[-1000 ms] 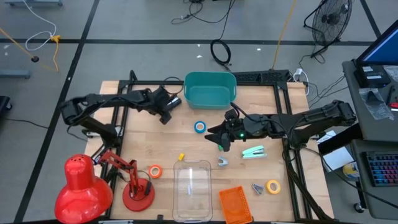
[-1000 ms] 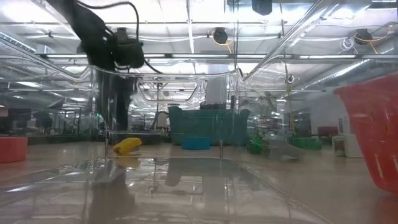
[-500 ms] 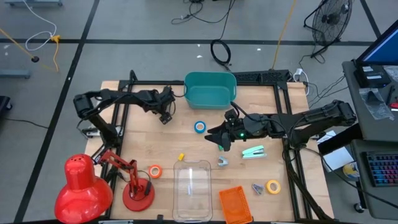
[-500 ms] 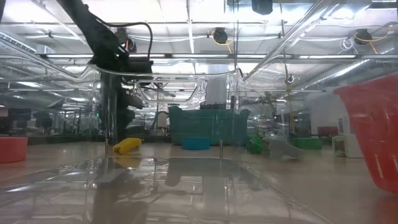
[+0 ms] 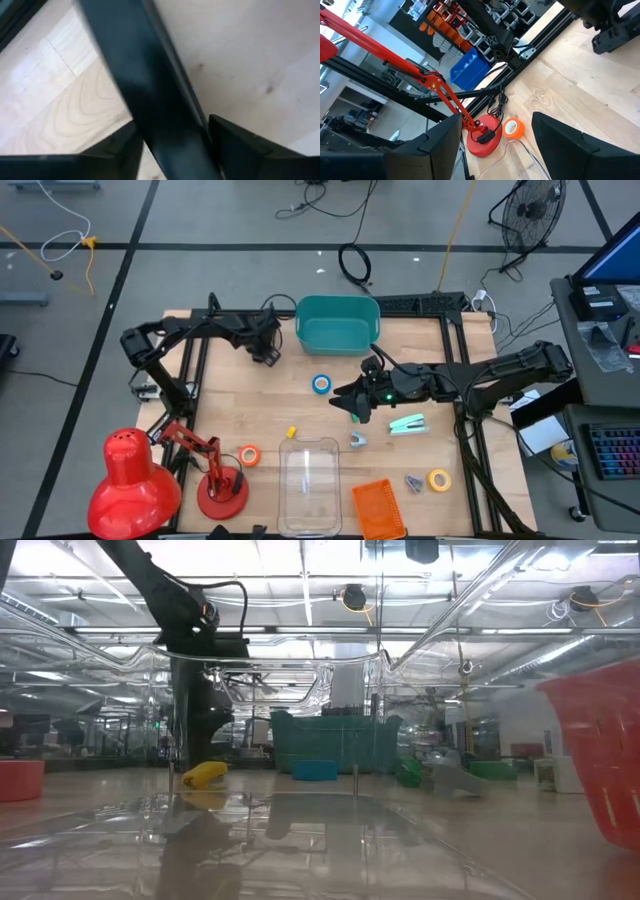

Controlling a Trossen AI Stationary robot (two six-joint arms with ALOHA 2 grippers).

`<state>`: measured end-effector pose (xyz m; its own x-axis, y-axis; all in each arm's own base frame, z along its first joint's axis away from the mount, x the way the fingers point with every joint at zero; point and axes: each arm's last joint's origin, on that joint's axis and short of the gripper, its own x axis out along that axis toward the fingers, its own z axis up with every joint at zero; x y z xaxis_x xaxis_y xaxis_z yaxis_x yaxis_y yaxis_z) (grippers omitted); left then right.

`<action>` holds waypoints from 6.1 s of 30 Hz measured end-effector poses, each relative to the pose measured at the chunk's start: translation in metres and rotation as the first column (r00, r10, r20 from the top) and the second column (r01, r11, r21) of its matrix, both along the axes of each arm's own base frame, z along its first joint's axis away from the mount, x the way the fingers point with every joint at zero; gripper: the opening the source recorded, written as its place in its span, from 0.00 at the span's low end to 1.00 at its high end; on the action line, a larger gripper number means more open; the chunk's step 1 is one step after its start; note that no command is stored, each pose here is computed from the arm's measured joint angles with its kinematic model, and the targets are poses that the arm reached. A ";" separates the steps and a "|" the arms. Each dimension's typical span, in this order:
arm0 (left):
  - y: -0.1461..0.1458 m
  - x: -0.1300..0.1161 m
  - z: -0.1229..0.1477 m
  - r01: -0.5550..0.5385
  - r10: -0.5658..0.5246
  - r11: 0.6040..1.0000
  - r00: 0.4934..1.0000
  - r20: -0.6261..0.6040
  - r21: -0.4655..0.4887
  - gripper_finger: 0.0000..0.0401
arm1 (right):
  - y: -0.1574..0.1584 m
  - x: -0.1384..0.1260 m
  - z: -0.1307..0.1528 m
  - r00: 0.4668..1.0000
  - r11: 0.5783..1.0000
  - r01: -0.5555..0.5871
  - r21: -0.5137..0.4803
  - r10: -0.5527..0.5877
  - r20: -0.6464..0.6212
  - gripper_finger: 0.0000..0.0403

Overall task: Pick and place Stapler, Stapler remover, tape
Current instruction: Put the black stapler into the green bin, then put the orange tape into the transparent bin

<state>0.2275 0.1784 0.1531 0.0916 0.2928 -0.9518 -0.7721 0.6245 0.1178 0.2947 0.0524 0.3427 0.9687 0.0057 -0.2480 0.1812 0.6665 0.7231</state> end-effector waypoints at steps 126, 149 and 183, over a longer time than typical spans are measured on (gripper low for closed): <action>0.027 0.189 0.077 0.570 -0.570 0.811 0.821 -0.047 0.132 0.35 | 0.061 -0.077 0.049 0.979 0.996 -0.058 -0.071 0.071 0.194 0.59; 0.020 0.189 0.164 0.445 -0.400 0.896 0.805 0.438 0.000 0.02 | 0.061 -0.077 0.049 0.979 0.996 -0.058 -0.071 0.071 0.193 0.59; -0.175 0.173 0.207 0.273 -0.245 0.958 0.939 0.242 -0.091 0.01 | -0.013 -0.091 0.024 0.956 0.958 -0.236 -0.162 0.199 -0.214 0.59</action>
<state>0.4007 0.0036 0.3605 0.3651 0.1141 -0.9239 -0.5789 0.8051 -0.1293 0.2033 0.0391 0.3665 0.8821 0.1475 -0.4474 0.1412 0.8233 0.5498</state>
